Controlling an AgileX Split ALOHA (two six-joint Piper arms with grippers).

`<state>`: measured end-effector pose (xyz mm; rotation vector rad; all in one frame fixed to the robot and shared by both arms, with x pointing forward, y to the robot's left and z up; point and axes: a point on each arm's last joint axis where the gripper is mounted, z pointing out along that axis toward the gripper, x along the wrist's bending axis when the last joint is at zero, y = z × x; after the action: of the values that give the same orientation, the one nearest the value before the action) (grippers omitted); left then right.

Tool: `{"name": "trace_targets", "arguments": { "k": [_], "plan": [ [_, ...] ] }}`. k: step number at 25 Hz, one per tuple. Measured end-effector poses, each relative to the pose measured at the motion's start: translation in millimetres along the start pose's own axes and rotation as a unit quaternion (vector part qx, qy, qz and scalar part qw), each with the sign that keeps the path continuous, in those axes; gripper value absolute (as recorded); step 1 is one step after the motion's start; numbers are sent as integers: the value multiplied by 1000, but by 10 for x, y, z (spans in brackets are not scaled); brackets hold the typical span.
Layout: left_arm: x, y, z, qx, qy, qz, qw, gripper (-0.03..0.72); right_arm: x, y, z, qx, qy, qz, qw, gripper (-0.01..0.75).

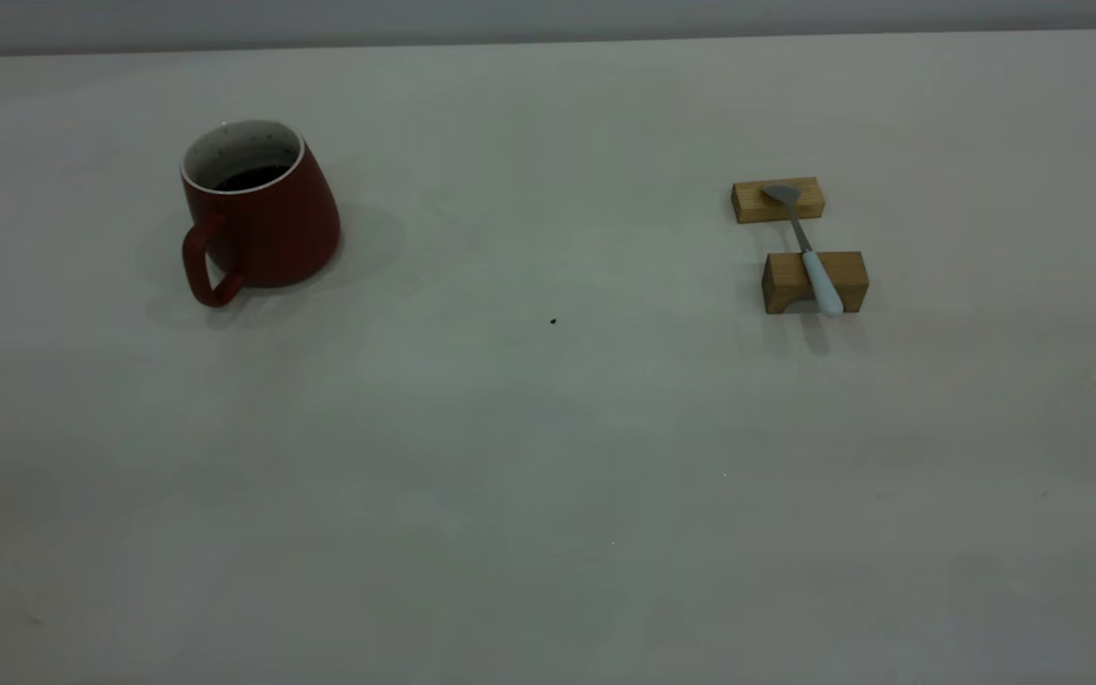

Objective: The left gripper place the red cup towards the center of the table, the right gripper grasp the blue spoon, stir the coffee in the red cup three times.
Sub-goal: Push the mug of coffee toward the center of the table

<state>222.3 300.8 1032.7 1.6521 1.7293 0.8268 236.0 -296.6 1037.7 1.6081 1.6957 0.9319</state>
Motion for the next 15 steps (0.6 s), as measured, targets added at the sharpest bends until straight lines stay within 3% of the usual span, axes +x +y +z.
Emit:
{"name": "trace_targets", "arguments": {
  "k": [8,15],
  "plan": [
    [0,49,-50,-2,0,-14,1000,551,0,0,0,0,0,0,1000,237],
    [-5,492,126,101,3,-35,994,551,0,0,0,0,0,0,1000,237]
  ]
}}
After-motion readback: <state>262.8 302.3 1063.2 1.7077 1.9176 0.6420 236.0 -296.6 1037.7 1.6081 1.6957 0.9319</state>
